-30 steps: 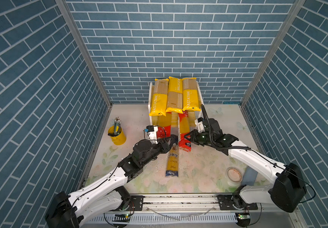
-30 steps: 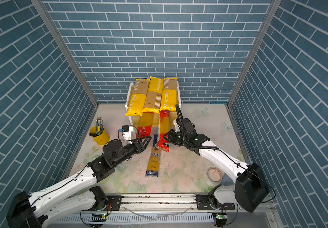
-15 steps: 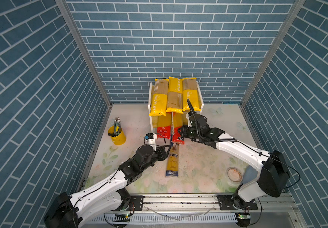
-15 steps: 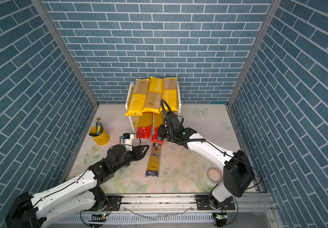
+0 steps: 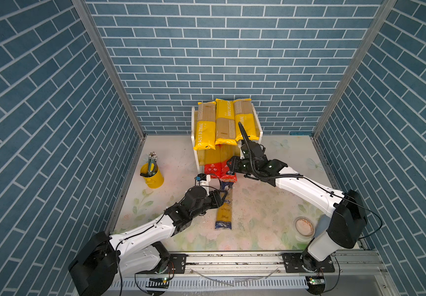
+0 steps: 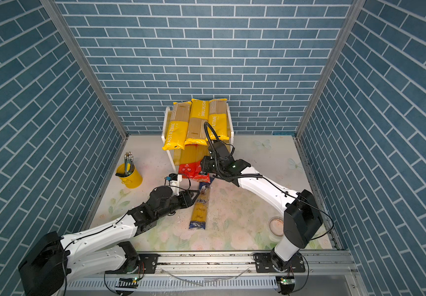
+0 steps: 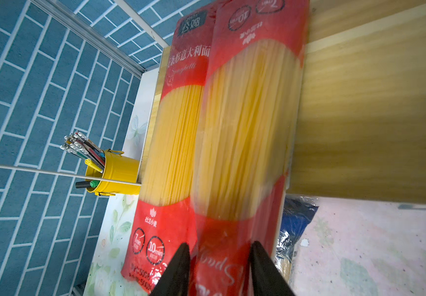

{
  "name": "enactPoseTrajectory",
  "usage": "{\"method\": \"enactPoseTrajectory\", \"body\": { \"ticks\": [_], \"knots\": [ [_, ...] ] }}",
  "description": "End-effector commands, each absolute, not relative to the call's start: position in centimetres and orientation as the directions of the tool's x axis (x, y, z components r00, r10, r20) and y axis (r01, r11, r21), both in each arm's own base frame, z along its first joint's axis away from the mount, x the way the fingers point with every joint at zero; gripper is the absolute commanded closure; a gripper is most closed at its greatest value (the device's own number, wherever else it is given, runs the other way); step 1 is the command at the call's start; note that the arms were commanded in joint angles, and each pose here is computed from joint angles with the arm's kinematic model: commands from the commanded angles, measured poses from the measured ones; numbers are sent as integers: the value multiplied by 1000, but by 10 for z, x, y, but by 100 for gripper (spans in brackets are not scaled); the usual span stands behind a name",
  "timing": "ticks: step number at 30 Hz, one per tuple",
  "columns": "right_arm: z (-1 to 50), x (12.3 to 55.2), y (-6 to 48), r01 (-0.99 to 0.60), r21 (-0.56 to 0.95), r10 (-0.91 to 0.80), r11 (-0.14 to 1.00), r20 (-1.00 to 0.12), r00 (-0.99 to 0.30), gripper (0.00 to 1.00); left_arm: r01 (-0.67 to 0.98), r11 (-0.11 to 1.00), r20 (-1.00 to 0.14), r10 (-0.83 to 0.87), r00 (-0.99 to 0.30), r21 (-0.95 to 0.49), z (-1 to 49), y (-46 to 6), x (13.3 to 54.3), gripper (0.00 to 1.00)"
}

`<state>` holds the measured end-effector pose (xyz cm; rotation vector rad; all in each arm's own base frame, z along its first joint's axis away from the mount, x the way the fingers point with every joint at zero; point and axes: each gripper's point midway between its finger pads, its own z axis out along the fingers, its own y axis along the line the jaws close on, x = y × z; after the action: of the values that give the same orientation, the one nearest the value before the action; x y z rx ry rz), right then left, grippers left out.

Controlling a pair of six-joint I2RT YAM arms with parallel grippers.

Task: Arrange pasta packages on shelves
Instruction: Place the pasta bag on the shelf.

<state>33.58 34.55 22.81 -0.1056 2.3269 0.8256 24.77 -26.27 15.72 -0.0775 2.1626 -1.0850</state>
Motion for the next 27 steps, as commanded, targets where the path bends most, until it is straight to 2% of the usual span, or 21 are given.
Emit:
{"method": "enactPoseTrajectory", "body": {
  "ticks": [1,8,16,21,27],
  "knots": [
    [276,331,345,-383,557,157,737,-692,-705,59,312,606,-599,-354,-718,-732,185,-277,256,49],
    [267,303,321,-360,585,170,727,-661,-731,59,339,619,-637,-355,-684,-708,202,-292,278,49],
    [253,279,287,-317,563,170,763,-649,-742,60,294,660,-642,-373,-670,-691,197,-291,302,48],
    [225,263,275,-266,570,173,778,-601,-780,62,314,682,-671,-348,-655,-660,209,-292,315,47],
    [185,241,268,-200,575,168,793,-523,-836,62,332,654,-656,-340,-673,-680,216,-296,308,46]
  ]
}}
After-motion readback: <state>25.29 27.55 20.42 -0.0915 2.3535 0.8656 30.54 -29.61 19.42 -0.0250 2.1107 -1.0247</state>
